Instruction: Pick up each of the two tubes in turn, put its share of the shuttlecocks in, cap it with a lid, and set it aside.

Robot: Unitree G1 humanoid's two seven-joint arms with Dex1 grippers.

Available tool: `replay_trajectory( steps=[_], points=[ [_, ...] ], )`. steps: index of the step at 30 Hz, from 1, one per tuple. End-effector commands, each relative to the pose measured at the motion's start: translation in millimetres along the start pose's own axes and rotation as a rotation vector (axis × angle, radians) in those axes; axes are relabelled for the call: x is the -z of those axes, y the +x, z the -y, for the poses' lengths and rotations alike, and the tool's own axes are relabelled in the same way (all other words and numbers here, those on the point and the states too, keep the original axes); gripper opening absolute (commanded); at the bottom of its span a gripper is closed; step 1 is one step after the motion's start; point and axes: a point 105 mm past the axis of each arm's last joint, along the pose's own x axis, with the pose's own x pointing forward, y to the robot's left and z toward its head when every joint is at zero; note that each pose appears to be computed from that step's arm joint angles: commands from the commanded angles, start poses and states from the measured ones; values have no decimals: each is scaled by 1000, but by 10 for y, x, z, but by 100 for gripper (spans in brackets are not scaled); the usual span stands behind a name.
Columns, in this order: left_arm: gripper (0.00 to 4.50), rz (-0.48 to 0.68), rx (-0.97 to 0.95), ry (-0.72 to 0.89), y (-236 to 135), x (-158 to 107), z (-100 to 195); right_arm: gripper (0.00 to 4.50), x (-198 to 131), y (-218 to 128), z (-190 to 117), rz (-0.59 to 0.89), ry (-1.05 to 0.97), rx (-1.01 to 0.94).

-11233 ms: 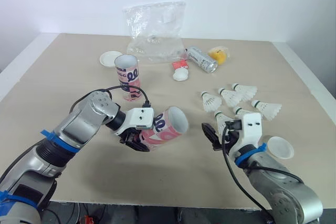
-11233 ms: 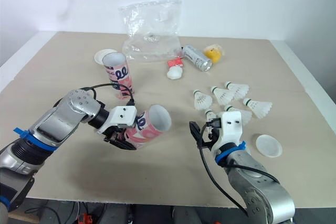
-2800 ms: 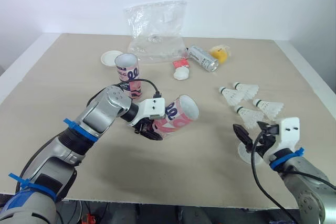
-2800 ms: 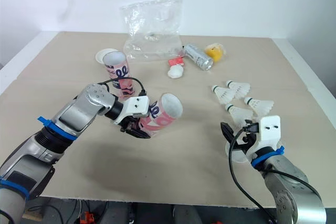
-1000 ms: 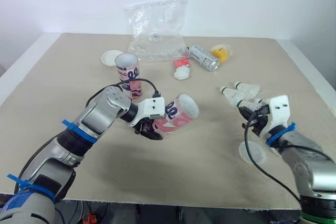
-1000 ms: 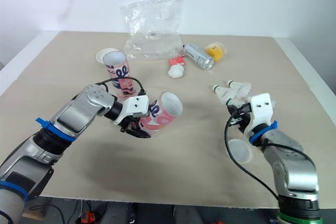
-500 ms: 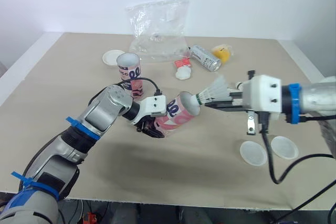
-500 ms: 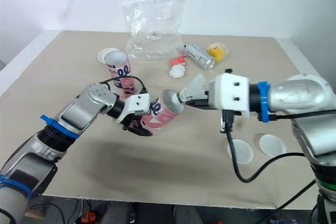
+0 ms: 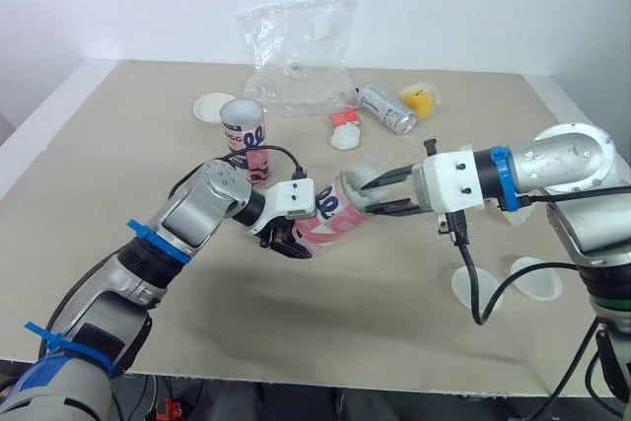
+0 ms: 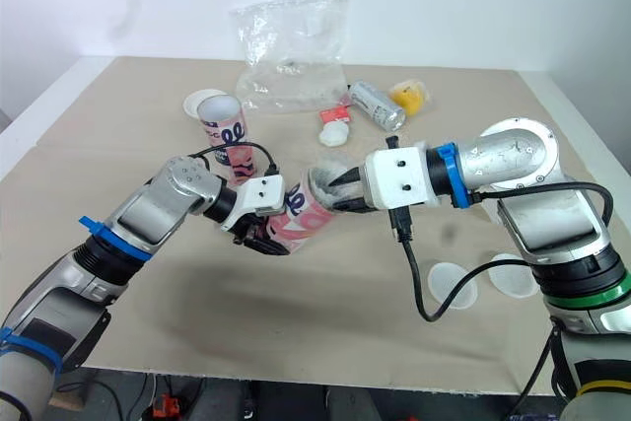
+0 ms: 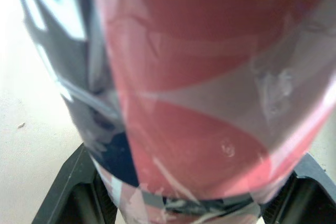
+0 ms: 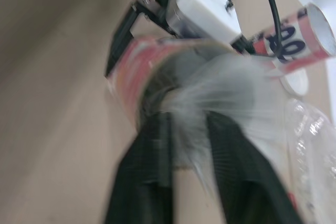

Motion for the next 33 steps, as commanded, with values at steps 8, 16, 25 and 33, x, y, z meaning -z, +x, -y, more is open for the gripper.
replay_trajectory(
  steps=[8, 16, 25, 33],
  points=[
    [290, -7, -42, 13, -92, -6, -41, 448, -170, -500, 187, 187, 336, 186],
    [290, -27, -26, 63, -46, -22, -42, 448, 53, -445, 69, 204, 585, 173],
    [290, -28, -15, 72, -25, -32, -33, 108, 14, -143, 198, 149, 452, 47],
    [290, -26, -19, 72, -42, -48, -41, 7, 20, 124, 191, 78, 349, -126]
  ],
)
